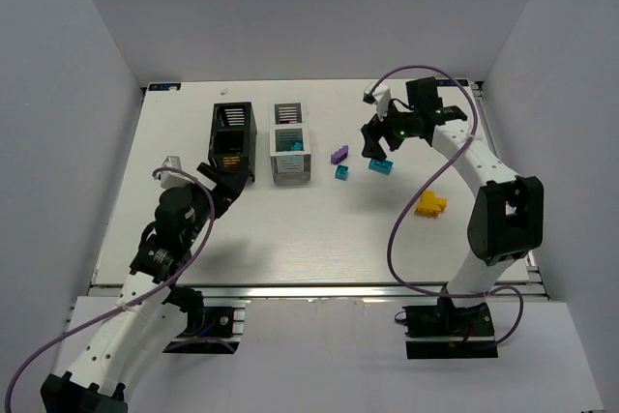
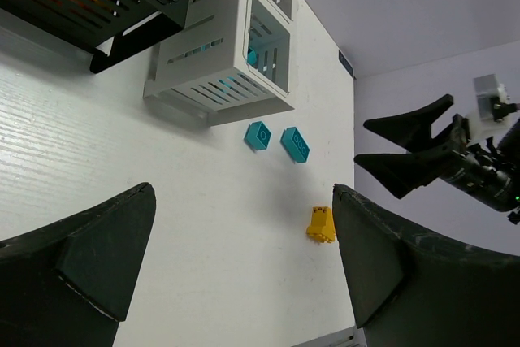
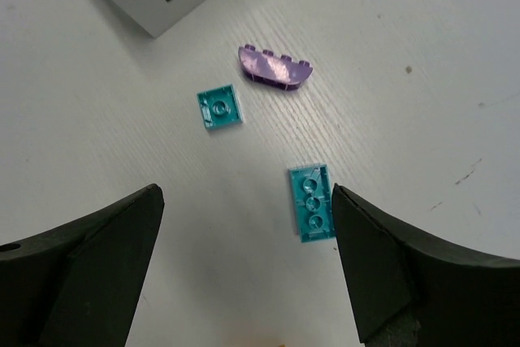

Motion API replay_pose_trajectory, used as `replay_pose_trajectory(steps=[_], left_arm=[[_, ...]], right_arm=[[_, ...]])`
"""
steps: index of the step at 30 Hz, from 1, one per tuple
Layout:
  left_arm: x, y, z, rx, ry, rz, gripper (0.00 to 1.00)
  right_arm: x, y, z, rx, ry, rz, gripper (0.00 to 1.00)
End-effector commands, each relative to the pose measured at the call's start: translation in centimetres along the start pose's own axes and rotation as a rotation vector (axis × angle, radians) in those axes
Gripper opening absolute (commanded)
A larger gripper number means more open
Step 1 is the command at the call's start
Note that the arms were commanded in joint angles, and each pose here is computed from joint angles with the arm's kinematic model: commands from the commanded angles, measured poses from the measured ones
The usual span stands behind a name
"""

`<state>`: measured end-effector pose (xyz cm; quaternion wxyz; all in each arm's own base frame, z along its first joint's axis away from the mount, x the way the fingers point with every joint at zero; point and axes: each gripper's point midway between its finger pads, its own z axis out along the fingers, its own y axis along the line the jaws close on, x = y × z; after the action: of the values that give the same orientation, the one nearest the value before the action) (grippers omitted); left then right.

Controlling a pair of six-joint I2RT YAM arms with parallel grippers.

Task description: Sort the legos into containers by color

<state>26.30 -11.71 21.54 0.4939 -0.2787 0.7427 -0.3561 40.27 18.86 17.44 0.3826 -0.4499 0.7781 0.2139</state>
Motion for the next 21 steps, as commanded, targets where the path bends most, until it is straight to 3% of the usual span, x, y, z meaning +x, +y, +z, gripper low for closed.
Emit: replay_pose_trajectory(steps=[1,21], left_arm=[[0.0,-0.2,0.2,0.016,0.001,0.001,0.98],[0.2,-0.5,0.8,0.031,0.011,0.001,0.97]], right_arm=[[2.0,-0.5,0.1,0.008,0.06,0.008,0.88],[5.9,-2.4,3.9,-0.033,0.178,0.02,0.76]])
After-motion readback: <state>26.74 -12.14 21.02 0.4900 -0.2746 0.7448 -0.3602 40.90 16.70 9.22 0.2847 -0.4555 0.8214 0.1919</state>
